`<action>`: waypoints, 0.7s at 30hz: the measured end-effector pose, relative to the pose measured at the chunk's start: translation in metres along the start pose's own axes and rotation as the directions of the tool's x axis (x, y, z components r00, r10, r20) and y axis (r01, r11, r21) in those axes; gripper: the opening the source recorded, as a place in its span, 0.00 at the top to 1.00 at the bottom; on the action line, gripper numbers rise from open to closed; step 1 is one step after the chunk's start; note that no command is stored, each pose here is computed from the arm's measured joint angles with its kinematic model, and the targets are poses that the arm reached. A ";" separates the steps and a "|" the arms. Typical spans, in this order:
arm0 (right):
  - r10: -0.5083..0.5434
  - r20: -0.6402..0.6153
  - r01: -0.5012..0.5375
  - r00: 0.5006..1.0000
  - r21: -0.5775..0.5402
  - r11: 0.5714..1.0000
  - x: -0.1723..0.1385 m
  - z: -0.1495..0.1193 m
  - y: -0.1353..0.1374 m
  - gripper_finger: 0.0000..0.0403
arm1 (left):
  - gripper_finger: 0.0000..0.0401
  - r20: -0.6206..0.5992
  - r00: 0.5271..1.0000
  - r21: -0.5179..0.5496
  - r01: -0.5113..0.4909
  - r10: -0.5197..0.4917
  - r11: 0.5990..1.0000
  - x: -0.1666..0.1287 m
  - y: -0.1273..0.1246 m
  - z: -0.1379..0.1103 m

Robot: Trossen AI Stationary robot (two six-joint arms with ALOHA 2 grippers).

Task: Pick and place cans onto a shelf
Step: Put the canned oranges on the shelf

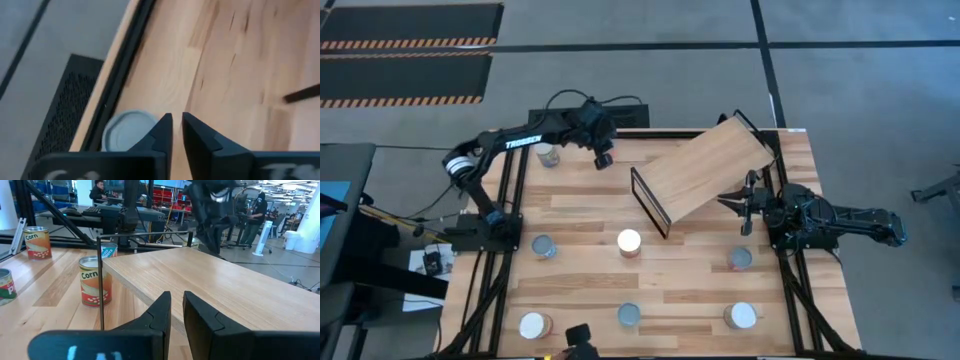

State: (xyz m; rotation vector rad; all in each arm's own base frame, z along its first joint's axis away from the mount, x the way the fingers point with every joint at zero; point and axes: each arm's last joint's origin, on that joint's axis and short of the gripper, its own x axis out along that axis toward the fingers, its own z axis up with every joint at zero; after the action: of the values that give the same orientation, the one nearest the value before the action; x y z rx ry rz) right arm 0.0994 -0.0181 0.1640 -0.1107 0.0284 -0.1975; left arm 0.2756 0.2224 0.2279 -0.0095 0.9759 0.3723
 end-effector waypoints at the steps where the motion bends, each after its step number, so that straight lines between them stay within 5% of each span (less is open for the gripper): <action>1: 0.000 0.000 0.000 1.000 0.000 1.000 0.000 0.000 0.000 0.81 | 0.88 -0.019 1.000 0.012 0.005 -0.005 1.000 0.004 0.000 -0.002; 11: 0.000 0.000 0.000 1.000 0.000 1.000 0.000 0.000 0.000 0.81 | 0.67 -0.102 0.995 0.093 0.016 -0.007 0.996 0.019 -0.003 -0.008; 21: 0.000 -0.001 0.000 1.000 0.000 1.000 0.000 0.000 0.000 0.81 | 0.65 -0.119 0.992 0.135 -0.022 0.038 0.991 0.025 0.001 -0.010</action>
State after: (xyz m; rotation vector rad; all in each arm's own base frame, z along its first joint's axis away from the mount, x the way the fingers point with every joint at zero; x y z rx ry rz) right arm 0.0994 -0.0181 0.1639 -0.1106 0.0296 -0.1971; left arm 0.2797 0.2288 0.2024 0.1051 1.1203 0.3359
